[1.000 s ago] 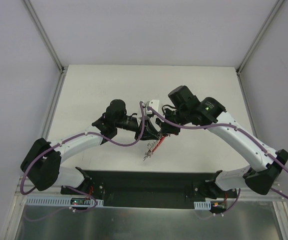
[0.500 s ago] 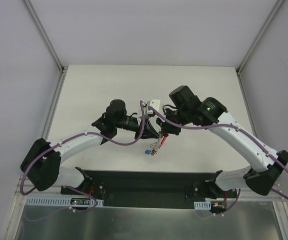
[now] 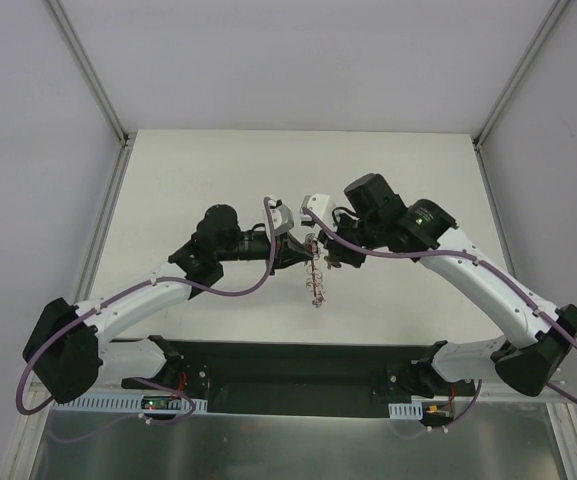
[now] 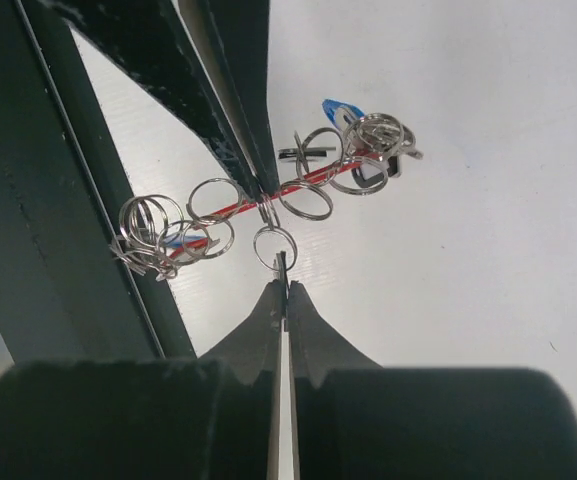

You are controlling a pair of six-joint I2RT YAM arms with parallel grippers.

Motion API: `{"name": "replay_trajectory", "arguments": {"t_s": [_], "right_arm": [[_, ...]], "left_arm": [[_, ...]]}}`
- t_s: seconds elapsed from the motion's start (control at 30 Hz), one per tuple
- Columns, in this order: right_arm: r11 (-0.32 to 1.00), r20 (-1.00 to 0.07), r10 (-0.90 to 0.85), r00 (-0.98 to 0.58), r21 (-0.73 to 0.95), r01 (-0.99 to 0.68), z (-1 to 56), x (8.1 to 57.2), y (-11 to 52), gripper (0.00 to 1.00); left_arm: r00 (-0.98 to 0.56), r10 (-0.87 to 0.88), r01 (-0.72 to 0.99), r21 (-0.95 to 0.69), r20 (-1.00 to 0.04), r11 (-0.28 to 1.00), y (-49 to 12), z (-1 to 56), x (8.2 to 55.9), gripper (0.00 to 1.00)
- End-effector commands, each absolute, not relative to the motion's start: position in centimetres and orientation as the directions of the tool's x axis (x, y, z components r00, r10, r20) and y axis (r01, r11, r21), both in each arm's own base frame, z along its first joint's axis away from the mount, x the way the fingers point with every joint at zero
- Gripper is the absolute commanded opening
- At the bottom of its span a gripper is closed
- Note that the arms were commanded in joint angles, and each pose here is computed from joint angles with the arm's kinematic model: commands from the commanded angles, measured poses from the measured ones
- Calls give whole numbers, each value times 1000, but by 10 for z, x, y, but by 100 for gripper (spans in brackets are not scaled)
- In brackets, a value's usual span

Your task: Put the keys on the keyring

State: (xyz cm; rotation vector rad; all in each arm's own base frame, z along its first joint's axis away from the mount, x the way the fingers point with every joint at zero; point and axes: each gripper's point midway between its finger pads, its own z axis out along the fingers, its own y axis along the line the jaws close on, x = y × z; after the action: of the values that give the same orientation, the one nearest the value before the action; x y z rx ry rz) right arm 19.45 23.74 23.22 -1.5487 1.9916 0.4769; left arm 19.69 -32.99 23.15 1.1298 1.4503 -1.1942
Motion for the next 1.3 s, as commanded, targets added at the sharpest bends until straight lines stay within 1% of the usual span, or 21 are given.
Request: {"name": "replay_trajectory", "arguments": {"t_s": [0.0, 0.13, 0.3, 0.47, 0.53, 0.57, 0.6, 0.63, 0.67, 0.73, 0.77, 0.8, 0.87, 0.9, 0.97, 1.0, 1.13, 1.27], "right_arm": [[382, -601, -753, -269, -66, -922, 224, 200, 221, 1], [441, -598, -732, -327, -49, -896, 211, 207, 222, 1], [515, -649, -645, -404, 22, -857, 209, 217, 236, 1], [537, -697, -561, -447, 105, -837, 205, 222, 255, 1], [524, -699, -537, -472, 162, -836, 201, 218, 261, 1], [522, -708, -526, -472, 170, -836, 201, 220, 263, 6], [513, -710, -522, -474, 183, -839, 201, 218, 265, 12], [509, -707, -527, -472, 183, -841, 198, 217, 263, 20], [511, -711, -522, -472, 182, -840, 198, 219, 261, 31], [501, -717, -512, -473, 198, -843, 196, 218, 259, 39], [498, -738, -494, -460, 194, -845, 201, 222, 254, 44], [470, -748, -487, -451, 211, -857, 204, 219, 255, 46], [433, -770, -476, -423, 214, -876, 210, 220, 251, 47], [391, -782, -468, -412, 235, -890, 215, 215, 253, 47], [358, -800, -459, -387, 231, -904, 221, 216, 253, 47], [318, -814, -457, -359, 228, -920, 226, 214, 255, 47], [223, -838, -456, -302, 221, -950, 237, 208, 260, 43], [158, -845, -457, -278, 230, -960, 240, 205, 265, 42]], "left_arm": [[-83, 62, 965, -65, -995, 254, -317, 245, 216, 0], [-70, 61, 959, -51, -996, 277, -314, 246, 218, 0], [-67, 57, 960, -49, -996, 274, -314, 246, 217, 0], [-58, 30, 960, -47, -998, 275, -314, 249, 218, 0], [-62, 29, 962, -52, -998, 269, -315, 246, 216, 0], [-67, 31, 960, -56, -997, 273, -315, 244, 217, 0], [-68, 33, 962, -57, -997, 268, -316, 243, 216, 0], [-71, 34, 961, -59, -997, 271, -315, 241, 217, 0], [-65, 35, 963, -54, -997, 265, -316, 241, 216, 0], [-60, 39, 964, -48, -997, 262, -316, 240, 216, 0], [-55, 44, 966, -42, -998, 256, -316, 238, 215, 0], [-49, 47, 968, -35, -998, 250, -316, 238, 214, 0], [-29, 49, 972, -16, -998, 234, -316, 240, 212, 0], [-30, 54, 976, -17, -998, 219, -316, 240, 209, 0], [-9, 59, 979, 4, -998, 206, -316, 241, 208, 0], [-7, 67, 981, 6, -998, 195, -316, 240, 205, 0], [12, 81, 984, 26, -997, 174, -316, 242, 203, 0], [29, 68, 989, 38, -997, 139, -317, 250, 197, 0]]}}
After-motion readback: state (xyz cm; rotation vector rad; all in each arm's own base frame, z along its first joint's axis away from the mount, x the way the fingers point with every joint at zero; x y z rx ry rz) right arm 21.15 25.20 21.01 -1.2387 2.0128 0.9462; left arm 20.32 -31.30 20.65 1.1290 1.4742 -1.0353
